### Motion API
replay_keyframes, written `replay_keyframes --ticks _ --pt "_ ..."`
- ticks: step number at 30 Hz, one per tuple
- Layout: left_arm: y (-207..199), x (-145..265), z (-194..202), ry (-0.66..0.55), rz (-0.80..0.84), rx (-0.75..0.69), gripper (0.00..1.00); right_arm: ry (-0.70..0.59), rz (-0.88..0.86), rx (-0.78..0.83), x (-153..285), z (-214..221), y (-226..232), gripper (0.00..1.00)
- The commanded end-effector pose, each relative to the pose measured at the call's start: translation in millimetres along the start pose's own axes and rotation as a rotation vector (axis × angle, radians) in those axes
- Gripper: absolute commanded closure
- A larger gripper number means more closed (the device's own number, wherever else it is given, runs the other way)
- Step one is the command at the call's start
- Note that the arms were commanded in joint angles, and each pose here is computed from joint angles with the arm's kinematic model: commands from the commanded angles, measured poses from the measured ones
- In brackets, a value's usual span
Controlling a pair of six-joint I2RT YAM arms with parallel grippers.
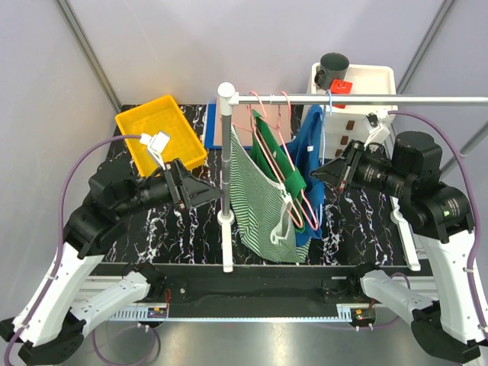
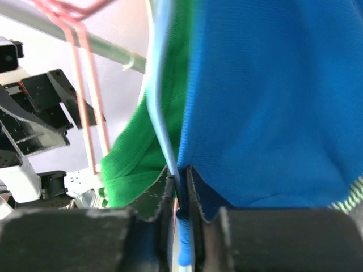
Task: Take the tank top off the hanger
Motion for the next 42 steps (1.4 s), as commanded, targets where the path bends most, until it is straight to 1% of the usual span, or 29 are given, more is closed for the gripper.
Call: replay_keyframes --ticks 1,2,3,4,8,11,14,16,17,22,26,29,33,34,36,37,38,40,41,42 --pt "-41.8 -3.5 -21.3 -0.059 0.139 -0.079 0.35 -0.101 -0.031 -0.005 1.3 -11.2 7.8 0.91" --pt "-51.0 -0.9 -25.3 -0.075 0.159 -0.095 0.36 -0.109 -0.033 -0.008 3.1 -11.7 9.3 0.96" --pt "-54.2 -2.0 -27.3 -0.090 0.154 -0.101 0.36 -0.118 -0.039 -0.014 4.4 -12.8 11.5 0.99" --pt "-63.2 -3.0 -26.0 -0.077 0.181 -0.111 0.36 -0.125 -0.042 -0.032 5.4 -13.4 13.1 1.00" --pt "-84.3 -9.9 -27.1 -0.084 0.225 -0.150 0.37 -0.164 -0.041 -0.100 6.2 -17.4 16.0 1.00" --pt "-99.7 -21.6 -24.1 -0.057 0.253 -0.178 0.38 -0.224 -0.062 -0.114 8.3 -27.6 23.9 1.00" --pt "-114.9 -33.3 -17.8 -0.029 0.276 -0.212 0.38 -0.263 -0.052 -0.124 8.1 -40.1 31.2 1.00" --pt "-125.1 -36.0 -15.1 -0.023 0.295 -0.239 0.38 -0.268 -0.014 -0.156 2.3 -47.2 29.9 1.00" --pt "-126.1 -41.6 -12.6 -0.012 0.290 -0.246 0.38 -0.279 -0.006 -0.167 5.3 -48.9 32.0 1.00" --pt "-136.4 -40.1 -18.3 -0.038 0.301 -0.279 0.38 -0.335 0.054 -0.253 7.0 -52.6 25.2 1.00" --pt "-141.4 -40.3 -21.8 -0.048 0.310 -0.293 0.37 -0.331 0.061 -0.304 3.1 -50.0 20.7 1.00" --pt "-144.8 -43.0 -21.9 -0.046 0.316 -0.305 0.37 -0.318 0.057 -0.314 3.3 -48.1 21.3 1.00" --pt "-151.2 -42.3 -30.2 -0.076 0.318 -0.343 0.36 -0.308 0.050 -0.299 17.4 -30.9 15.9 1.00" --pt "-151.9 -46.6 -30.1 -0.071 0.313 -0.354 0.36 -0.279 0.058 -0.301 15.0 -22.7 8.7 1.00" --pt "-158.0 -45.8 -37.1 -0.097 0.321 -0.393 0.35 -0.270 0.029 -0.275 28.0 -6.9 5.4 1.00" --pt "-157.9 -51.2 -37.1 -0.091 0.310 -0.404 0.35 -0.227 0.029 -0.277 25.2 3.8 -2.2 1.00" --pt "-161.8 -51.2 -41.7 -0.104 0.314 -0.422 0.35 -0.227 -0.002 -0.256 36.6 14.5 -2.1 1.00" --pt "-164.2 -56.0 -42.3 -0.100 0.314 -0.442 0.36 -0.178 -0.043 -0.236 40.9 32.1 -7.4 1.00" --pt "-165.7 -62.8 -41.0 -0.092 0.313 -0.462 0.38 -0.188 -0.095 -0.196 55.4 43.0 -4.7 1.00" --pt "-165.8 -67.4 -39.5 -0.084 0.309 -0.472 0.38 -0.167 -0.128 -0.173 61.2 51.2 -3.8 1.00"
Point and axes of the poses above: each gripper's point midway between its finger pads, its own x axis back along the fingers, its own y axis along the line the jaws close on, z = x × y, the point moved 6 cm from there along x, back along the fingers, and after that the axes turned 9 degrees about -x, right-handed, at the moved point
